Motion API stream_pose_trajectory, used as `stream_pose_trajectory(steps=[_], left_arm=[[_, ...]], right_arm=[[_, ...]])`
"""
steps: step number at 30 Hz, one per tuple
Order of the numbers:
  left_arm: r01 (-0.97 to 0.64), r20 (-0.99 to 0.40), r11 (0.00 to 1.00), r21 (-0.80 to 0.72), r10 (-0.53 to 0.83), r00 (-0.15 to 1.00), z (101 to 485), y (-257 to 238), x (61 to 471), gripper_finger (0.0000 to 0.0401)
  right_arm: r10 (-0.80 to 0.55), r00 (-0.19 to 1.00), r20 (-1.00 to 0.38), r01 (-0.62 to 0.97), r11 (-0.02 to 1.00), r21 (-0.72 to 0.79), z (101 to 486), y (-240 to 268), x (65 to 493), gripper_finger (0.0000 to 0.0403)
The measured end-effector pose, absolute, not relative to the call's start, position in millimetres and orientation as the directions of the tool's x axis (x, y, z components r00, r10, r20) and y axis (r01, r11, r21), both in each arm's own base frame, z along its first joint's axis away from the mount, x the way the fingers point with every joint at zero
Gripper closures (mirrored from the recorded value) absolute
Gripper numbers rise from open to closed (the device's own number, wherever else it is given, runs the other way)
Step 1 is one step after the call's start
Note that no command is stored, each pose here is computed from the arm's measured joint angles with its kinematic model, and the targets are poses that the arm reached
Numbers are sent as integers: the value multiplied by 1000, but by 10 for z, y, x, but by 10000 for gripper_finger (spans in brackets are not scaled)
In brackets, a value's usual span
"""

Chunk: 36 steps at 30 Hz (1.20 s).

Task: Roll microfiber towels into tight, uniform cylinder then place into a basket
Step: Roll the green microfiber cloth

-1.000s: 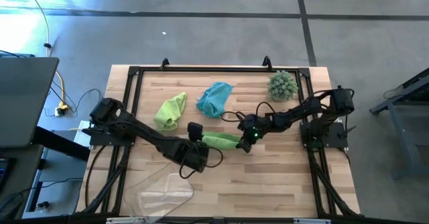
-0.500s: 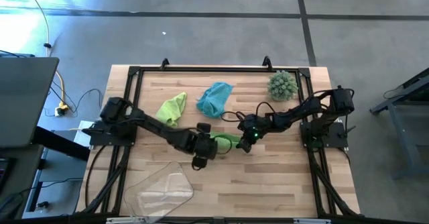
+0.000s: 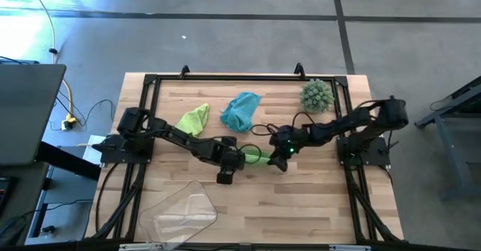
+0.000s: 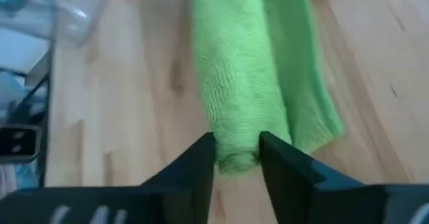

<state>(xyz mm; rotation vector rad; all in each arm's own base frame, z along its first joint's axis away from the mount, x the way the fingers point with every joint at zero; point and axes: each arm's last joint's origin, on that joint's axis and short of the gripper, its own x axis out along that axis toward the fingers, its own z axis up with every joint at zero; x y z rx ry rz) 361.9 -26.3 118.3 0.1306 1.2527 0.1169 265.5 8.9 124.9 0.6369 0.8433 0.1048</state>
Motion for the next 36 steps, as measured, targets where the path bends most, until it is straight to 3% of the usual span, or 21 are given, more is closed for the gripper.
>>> stream_pose_trajectory(steps=[4,8,12,19,24,36], left_arm=[[-65,-918,996,53,74,390,1157,-151,3561,377],[-97,-900,994,-45,2,436,1170,-34,3504,380],[-101,-895,991,-90,-36,445,1154,31,3488,379],[-108,-893,989,-104,-45,447,1153,56,3489,378],[-112,-892,988,-104,-43,450,1158,47,3490,378],[-118,-886,985,-123,-55,460,1192,43,3488,371]], right_arm=[[279,718,-637,30,903,429,1469,222,2594,266],[163,774,-611,-145,986,79,1577,508,2553,264],[57,800,-597,-226,951,-211,1560,792,2494,263],[-97,795,-599,-237,860,-453,1331,1006,2488,263],[-217,762,-610,-147,859,-490,1172,926,2534,260],[-171,707,-686,-13,967,-254,1003,703,2636,200]])
